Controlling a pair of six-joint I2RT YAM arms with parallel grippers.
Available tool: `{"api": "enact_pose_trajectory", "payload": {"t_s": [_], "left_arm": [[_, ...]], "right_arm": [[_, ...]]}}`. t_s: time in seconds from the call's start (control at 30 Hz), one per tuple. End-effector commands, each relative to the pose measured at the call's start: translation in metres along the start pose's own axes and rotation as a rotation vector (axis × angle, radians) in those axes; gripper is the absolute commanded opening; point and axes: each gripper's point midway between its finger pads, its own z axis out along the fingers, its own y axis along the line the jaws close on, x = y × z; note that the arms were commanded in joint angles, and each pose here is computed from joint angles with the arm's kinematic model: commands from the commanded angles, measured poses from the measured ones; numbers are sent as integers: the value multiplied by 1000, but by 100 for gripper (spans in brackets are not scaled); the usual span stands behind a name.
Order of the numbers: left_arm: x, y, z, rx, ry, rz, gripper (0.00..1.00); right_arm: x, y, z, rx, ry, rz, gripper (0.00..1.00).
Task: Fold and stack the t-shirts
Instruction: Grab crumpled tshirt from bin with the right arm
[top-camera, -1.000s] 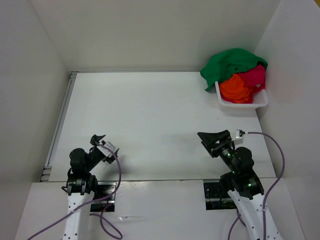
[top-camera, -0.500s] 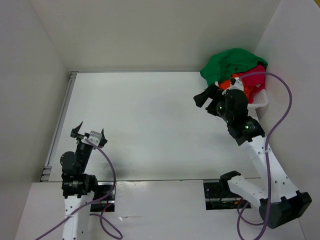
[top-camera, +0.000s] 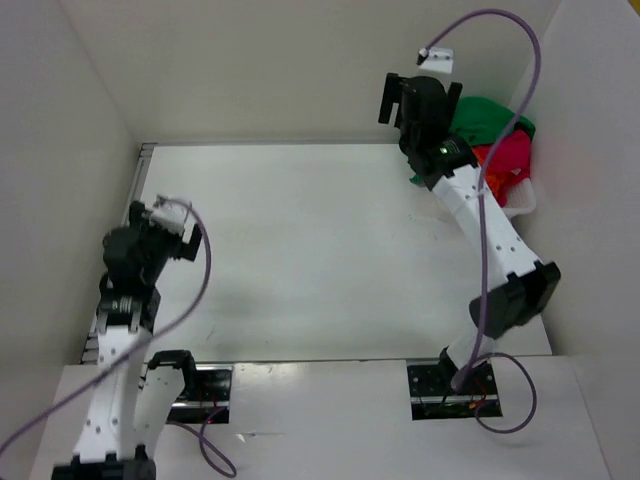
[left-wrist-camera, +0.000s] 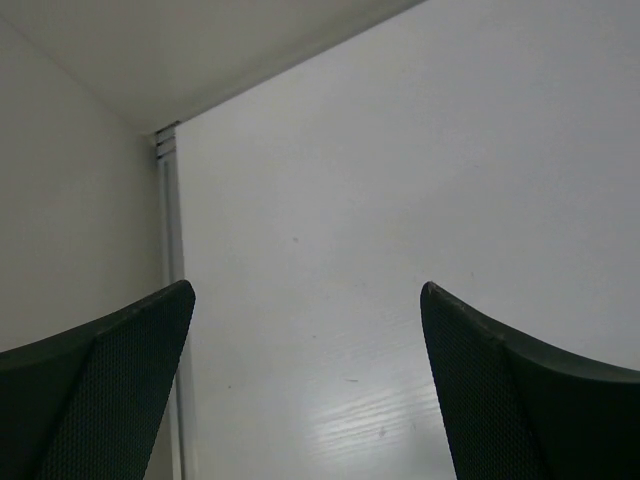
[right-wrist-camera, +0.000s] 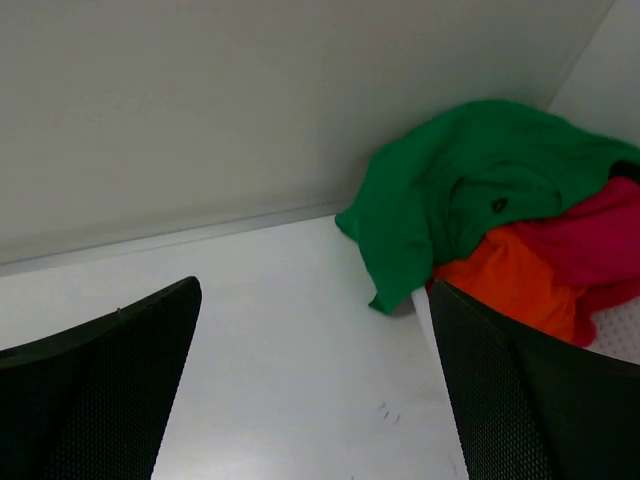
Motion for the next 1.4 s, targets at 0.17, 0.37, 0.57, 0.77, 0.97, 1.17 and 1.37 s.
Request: {"api": "enact_pose_trajectory", "payload": {"t_s": [0.17, 0.37, 0.57, 0.77, 0.97, 1.17, 1.37], "left_arm": [[7, -34, 55, 336, 311, -196, 100], [26, -41, 65, 353, 363, -191, 100], [43, -51, 74, 387, 397, -208, 100], [51, -48, 85, 383, 422, -189, 100], [53, -46, 90, 376, 425, -177, 100], [55, -45, 88, 371, 437, -177, 100], [55, -45, 88, 371, 437, -177, 100]], "right_arm": [[39, -27, 129, 220, 60, -55, 88], [86, -78, 181, 257, 163, 73, 79], [122, -104, 218, 236, 229, 175, 76], [156, -106, 232, 224, 289, 168, 72], [184, -93, 241, 166, 340, 189, 68], [188, -99, 250, 162, 341, 234, 54], [188, -113, 253, 214, 326, 228, 33]]}}
